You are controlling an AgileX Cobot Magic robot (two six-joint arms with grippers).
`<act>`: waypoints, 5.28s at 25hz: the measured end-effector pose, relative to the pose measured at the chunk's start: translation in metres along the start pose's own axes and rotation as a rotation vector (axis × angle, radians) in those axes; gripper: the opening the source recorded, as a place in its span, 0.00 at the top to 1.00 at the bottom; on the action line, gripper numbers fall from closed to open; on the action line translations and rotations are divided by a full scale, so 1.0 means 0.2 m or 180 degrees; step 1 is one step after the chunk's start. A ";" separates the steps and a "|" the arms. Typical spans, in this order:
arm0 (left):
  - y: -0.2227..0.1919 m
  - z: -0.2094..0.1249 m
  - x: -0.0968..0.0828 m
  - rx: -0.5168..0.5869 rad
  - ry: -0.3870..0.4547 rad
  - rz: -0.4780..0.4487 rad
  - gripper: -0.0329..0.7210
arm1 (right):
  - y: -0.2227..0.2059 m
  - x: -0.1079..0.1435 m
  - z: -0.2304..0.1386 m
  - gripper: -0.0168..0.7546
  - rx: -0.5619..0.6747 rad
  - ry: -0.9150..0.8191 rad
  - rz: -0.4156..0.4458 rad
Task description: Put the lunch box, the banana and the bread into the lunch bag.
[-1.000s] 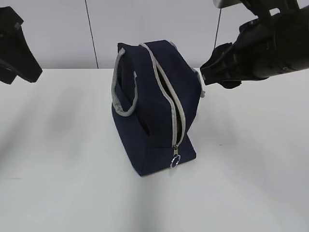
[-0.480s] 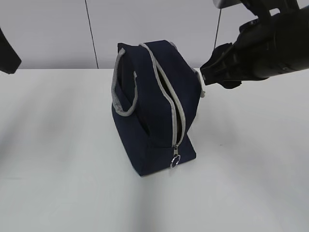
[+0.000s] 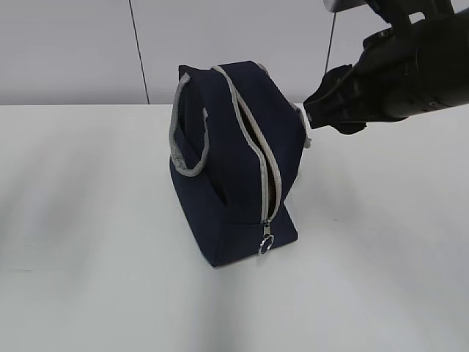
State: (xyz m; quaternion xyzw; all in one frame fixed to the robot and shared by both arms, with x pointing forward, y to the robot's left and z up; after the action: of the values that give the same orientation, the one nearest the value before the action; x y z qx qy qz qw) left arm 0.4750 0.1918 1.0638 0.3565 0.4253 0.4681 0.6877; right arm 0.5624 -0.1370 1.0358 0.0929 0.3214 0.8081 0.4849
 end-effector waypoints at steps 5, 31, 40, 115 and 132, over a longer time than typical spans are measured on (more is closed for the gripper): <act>0.02 -0.06 0.02 -0.0020 -0.0016 0.0037 0.44 | 0.00 0.00 0.02 0.54 -0.0103 0.0002 -0.0001; 0.51 -0.29 0.03 -0.1164 -0.0246 0.0051 0.46 | -0.01 0.06 -0.13 0.54 -0.0535 0.0034 0.0052; 0.39 -0.50 0.12 -0.1047 -0.0239 0.0159 0.47 | 0.00 0.10 -0.25 0.54 -0.0690 0.0039 0.0091; 0.41 -0.78 0.19 -0.1750 -0.0322 0.0117 0.49 | 0.08 0.18 -0.39 0.54 -0.1191 0.0244 0.0199; 0.41 -0.78 0.19 -0.1750 -0.0322 0.0117 0.49 | 0.08 0.18 -0.38 0.54 -0.1198 0.0244 0.0199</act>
State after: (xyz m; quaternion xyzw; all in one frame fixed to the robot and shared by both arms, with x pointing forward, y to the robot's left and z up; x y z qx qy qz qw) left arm 0.3114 0.2674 1.0675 0.1871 0.2410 0.5600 0.7703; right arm 0.4963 -0.1443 0.9803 -0.0203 0.1798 0.8715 0.4558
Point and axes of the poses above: a point on each arm's last joint axis where the gripper is mounted, y pointing back along that axis away from the gripper, x along the wrist's bending axis when the last joint is at zero, z = x × y, the point moved 9 cm from there along -y, pointing out along that axis toward the gripper, and after that the axes turned 7 degrees about y, right-handed, at the moved point
